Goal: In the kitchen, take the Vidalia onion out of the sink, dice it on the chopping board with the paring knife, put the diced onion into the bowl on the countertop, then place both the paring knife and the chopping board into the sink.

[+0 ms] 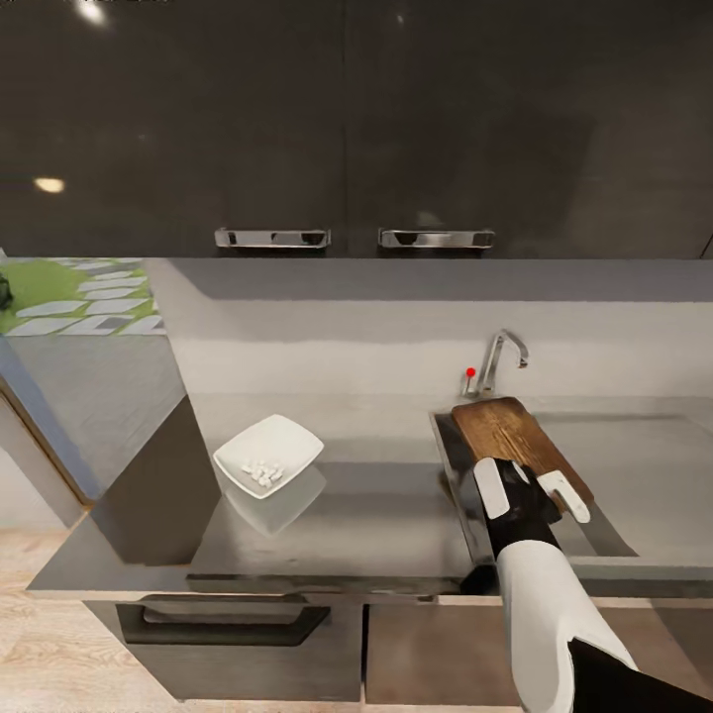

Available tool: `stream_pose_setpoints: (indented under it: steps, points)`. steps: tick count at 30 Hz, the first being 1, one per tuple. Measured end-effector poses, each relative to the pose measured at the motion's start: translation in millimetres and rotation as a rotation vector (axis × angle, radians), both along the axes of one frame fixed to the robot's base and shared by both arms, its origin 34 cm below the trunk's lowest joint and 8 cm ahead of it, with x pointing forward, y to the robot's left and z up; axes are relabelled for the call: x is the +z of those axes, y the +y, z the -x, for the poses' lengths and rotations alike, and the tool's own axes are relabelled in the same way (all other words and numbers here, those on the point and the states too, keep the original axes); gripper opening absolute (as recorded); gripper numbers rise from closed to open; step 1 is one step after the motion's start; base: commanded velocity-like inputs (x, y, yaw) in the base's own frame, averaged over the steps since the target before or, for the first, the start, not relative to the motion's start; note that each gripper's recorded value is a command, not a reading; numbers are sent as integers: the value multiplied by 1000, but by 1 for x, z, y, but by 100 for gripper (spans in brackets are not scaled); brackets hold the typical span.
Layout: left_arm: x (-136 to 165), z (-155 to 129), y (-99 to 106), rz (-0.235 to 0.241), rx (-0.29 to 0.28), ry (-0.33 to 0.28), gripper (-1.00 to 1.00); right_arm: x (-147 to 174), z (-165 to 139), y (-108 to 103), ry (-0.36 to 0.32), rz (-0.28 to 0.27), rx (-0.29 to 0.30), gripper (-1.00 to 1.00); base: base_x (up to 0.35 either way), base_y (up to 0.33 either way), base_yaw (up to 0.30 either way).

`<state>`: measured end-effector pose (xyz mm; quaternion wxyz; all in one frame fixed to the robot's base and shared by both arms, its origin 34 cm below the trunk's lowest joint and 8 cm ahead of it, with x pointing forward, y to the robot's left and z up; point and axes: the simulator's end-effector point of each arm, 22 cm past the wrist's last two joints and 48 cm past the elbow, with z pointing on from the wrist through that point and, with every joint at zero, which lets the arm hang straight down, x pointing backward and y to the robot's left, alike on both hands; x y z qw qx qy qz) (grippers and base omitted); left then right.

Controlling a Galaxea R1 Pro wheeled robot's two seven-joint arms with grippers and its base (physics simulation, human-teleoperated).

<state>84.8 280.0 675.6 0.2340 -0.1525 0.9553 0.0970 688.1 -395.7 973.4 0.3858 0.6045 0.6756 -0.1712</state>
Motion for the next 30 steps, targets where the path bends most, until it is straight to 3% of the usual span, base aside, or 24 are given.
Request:
stream_pose_setpoints:
  steps: [7, 17, 30]
  points:
    - [0, 0, 0, 0, 0, 0, 100, -2, 11, -4, 12, -4, -60, -100, 0, 0, 0]
    - [0, 2, 0, -1, 0, 7, 100, -6, 13, -4, 23, -4, -66, -100, 125, 0, 0]
    - [1, 9, 1, -1, 0, 28, 100, -20, 16, -5, 47, -11, -74, -100, 12, 0, 0]
